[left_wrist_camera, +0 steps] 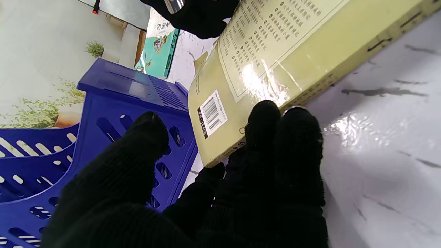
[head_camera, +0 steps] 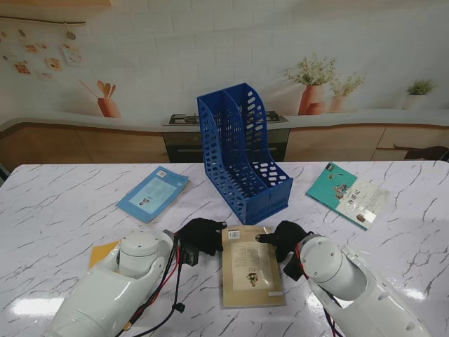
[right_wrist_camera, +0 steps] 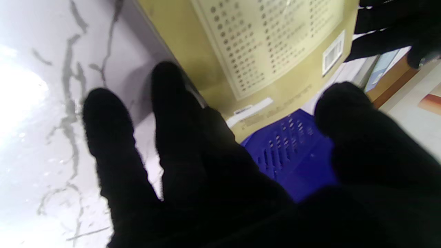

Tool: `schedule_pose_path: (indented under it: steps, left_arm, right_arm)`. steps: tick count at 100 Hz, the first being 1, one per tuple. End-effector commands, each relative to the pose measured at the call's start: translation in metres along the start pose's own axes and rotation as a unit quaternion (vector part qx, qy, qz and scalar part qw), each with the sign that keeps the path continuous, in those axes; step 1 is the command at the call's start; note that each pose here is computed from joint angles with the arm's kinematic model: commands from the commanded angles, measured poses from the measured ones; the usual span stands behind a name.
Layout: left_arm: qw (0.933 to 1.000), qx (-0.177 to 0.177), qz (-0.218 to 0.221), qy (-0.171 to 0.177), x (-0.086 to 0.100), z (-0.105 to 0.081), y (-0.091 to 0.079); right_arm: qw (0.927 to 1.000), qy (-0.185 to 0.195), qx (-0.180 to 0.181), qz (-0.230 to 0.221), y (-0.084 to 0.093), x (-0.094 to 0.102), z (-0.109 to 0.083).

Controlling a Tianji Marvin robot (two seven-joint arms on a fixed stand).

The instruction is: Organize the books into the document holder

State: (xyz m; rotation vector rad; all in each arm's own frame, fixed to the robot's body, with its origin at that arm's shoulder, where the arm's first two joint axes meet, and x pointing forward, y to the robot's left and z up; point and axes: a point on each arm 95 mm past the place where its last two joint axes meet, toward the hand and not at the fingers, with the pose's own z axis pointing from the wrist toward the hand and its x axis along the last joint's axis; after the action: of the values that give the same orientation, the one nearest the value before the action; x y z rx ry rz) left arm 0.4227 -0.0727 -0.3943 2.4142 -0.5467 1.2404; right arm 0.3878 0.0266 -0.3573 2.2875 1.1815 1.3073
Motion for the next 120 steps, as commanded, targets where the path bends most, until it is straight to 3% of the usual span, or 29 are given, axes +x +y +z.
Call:
schedule_pose_path:
  steps: [1, 15, 43, 84, 105, 120]
  left_arm:
    - [0.9997, -0.020, -0.008, -0.013, -0.022, 0.005, 0.014]
    - [0.9993, -0.033, -0.015, -0.011, -0.022, 0.004, 0.015]
    - [0.9991, -0.037, 0.017, -0.008, -0.021, 0.008, 0.019]
    - [0.9971, -0.073, -0.019, 0.000, -0.020, 0.013, 0.027]
    - [0.9966, -0.081, 0.011, 0.001, -0.021, 0.016, 0.029]
    - [0.9959, -0.082, 0.032, 0.020, -0.019, 0.013, 0.028]
  right_arm:
    - [0.9990, -0.016, 0.039, 0.011, -0.031, -0.011, 0.003]
    - [0.9990, -0.016, 0.040, 0.012, -0.031, -0.011, 0.003]
    - [0.9992, -0.011, 0.032, 0.019, -0.030, -0.007, 0.003]
    - [0.9993, -0.006, 0.028, 0.025, -0.029, -0.005, 0.003]
    - [0.9992, -0.004, 0.027, 0.029, -0.029, -0.004, 0.002]
    - [0.9993, 0.005, 0.021, 0.031, -0.027, -0.004, -0.003]
